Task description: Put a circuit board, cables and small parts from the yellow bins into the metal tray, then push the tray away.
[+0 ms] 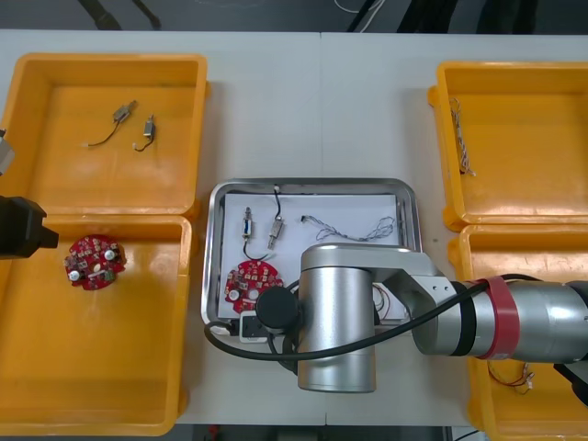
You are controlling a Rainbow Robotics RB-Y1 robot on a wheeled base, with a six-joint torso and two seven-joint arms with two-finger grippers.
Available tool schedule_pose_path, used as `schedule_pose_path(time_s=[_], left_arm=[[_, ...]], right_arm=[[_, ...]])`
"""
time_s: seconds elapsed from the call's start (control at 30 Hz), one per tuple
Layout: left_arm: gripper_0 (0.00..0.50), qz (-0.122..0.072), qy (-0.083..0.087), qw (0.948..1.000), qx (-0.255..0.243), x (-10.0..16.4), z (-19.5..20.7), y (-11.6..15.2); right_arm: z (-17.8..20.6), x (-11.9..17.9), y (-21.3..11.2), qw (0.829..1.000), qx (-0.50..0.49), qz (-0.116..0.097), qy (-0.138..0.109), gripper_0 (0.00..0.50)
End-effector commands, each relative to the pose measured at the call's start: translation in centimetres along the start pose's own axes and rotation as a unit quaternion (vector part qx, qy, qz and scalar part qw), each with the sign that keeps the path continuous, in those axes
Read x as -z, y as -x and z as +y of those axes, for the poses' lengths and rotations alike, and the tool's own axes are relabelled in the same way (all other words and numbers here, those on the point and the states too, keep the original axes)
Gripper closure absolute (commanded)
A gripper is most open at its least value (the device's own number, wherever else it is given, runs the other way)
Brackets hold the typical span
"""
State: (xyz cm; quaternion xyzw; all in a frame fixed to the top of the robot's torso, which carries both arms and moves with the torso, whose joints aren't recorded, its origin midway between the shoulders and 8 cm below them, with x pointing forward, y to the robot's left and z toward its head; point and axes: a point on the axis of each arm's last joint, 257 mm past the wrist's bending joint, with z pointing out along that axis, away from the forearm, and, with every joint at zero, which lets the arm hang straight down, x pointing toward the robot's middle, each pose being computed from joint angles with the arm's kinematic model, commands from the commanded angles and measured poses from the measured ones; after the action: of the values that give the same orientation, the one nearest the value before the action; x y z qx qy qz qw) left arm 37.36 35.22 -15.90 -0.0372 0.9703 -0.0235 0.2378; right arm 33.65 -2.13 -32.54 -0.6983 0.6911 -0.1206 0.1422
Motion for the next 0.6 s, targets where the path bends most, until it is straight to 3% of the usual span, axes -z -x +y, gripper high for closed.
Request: schedule_pose_path(time_s=[0.03,0.47,0.6], left_arm=[[0.000,-0.011,0.028,0.9989,-0.037,1.2,1.6,0.2],[0.000,-0.011,0.028,0.9989,-0.037,1.2,1.6,0.2],[0.000,-0.011,0.028,0.9989,-0.037,1.2,1.6,0.2]], right_arm=[[-2.6,0.4,0.2,1.000,0.003,0.003,-0.024,0.500],[-7.6,0.0,-1.1,0.998,-0.007,0.021,-0.060,0.500],[-8.8,0.3,-1.2,0.998,-0.022,0.022,-0.048,0.500]])
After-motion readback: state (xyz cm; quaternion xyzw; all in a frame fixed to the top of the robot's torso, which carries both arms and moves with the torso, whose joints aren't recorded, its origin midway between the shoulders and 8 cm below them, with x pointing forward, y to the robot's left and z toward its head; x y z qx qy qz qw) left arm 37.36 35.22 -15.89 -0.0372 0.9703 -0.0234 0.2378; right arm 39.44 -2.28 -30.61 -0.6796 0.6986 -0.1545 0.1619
